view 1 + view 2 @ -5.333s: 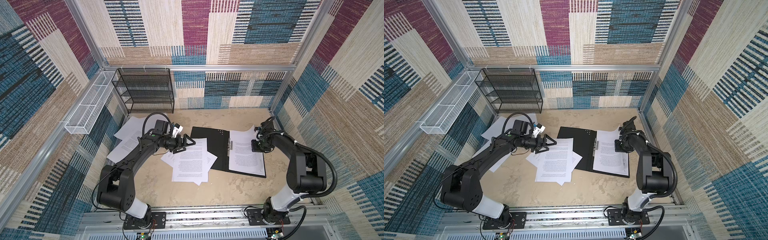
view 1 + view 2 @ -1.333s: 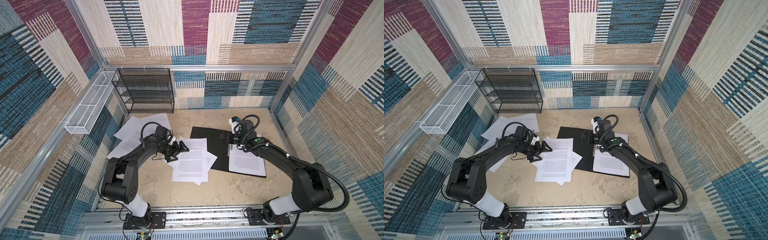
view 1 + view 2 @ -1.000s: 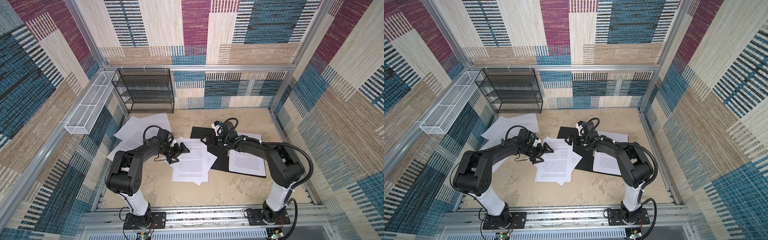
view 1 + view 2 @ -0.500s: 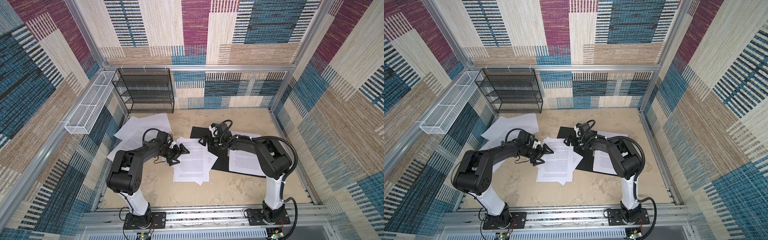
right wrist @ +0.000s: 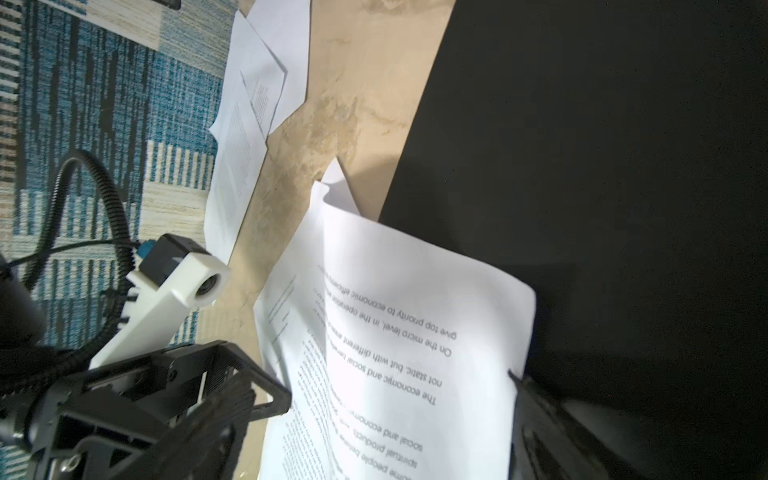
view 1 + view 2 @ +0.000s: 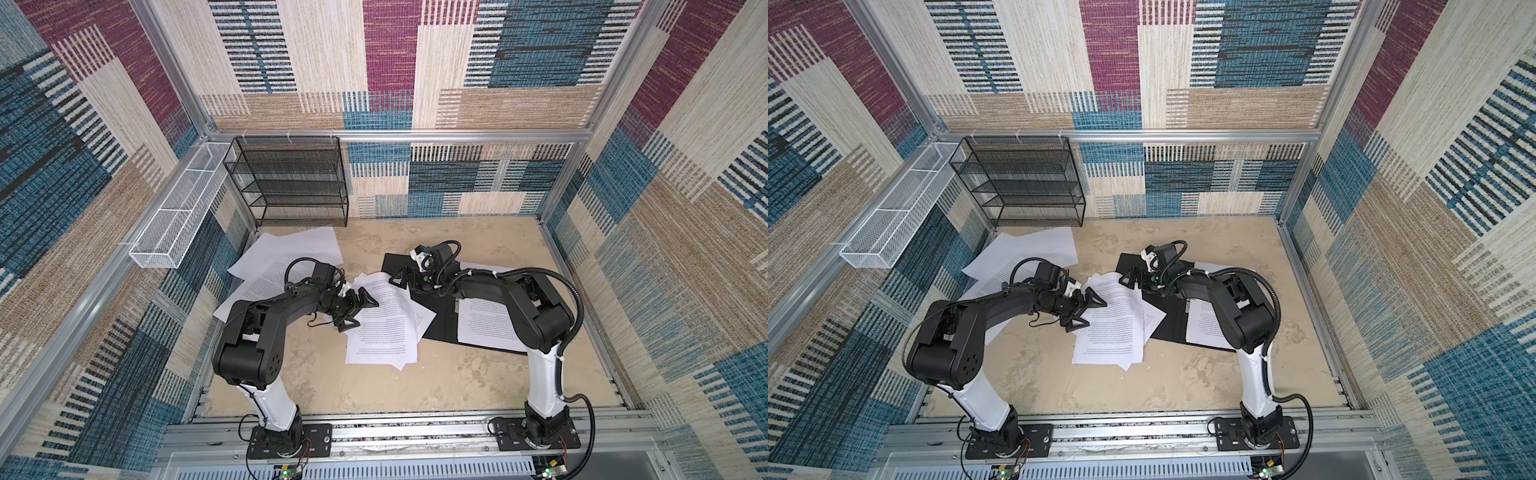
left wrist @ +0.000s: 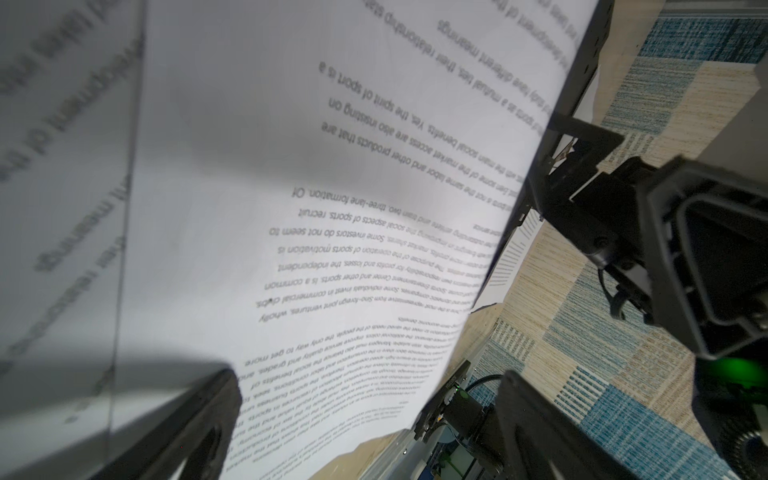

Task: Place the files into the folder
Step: 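Move the right gripper to the text pile and grasp the top page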

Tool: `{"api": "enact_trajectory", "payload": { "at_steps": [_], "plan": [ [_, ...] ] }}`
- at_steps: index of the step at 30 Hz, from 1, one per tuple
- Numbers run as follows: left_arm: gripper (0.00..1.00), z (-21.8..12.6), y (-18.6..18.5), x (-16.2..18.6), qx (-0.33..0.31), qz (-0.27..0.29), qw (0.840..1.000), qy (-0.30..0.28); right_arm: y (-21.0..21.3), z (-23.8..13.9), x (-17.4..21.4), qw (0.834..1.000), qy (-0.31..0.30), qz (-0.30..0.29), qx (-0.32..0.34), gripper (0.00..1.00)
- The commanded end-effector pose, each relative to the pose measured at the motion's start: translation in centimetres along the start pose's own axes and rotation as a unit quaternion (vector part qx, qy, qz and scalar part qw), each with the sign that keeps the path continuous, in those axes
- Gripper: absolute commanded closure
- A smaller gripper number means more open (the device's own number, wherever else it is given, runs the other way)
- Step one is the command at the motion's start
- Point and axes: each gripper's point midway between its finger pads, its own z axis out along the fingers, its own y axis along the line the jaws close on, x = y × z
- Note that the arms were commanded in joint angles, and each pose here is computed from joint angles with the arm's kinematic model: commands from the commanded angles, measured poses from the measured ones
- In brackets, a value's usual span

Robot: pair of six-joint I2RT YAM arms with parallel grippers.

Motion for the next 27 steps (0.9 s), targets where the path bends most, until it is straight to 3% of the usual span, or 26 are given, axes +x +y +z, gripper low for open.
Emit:
{"api": "enact_trajectory", "payload": {
  "at_steps": [1,8,14,21,25,27],
  "plan": [
    [0.01,0.3,3.9,0.4,-0.080,-0.047,0.996,-0.009,1.8,-0.5,0.6,0.999,0.013,0.014,-0.043,0.04],
    [0.01,0.1,4.9,0.0,-0.099,-0.056,0.993,-0.022,3.5,-1.9,0.8,0.998,0.011,0.012,-0.065,0.03],
    [0.01,-0.1,5.1,-0.1,-0.099,-0.059,0.993,-0.025,3.5,-2.2,3.2,0.991,0.036,0.082,-0.096,0.03],
    [0.01,0.0,5.4,-0.2,-0.096,-0.067,0.993,-0.024,4.3,-3.8,4.5,0.992,0.019,0.088,-0.085,0.02],
    [0.01,-0.1,5.6,-0.2,-0.095,-0.070,0.993,-0.024,4.7,-3.2,4.8,0.992,0.019,0.087,-0.089,0.05],
    [0.01,-0.1,5.6,-0.1,-0.092,-0.071,0.993,-0.024,4.5,-2.6,5.1,0.991,0.013,0.106,-0.087,0.11]
  ]
}}
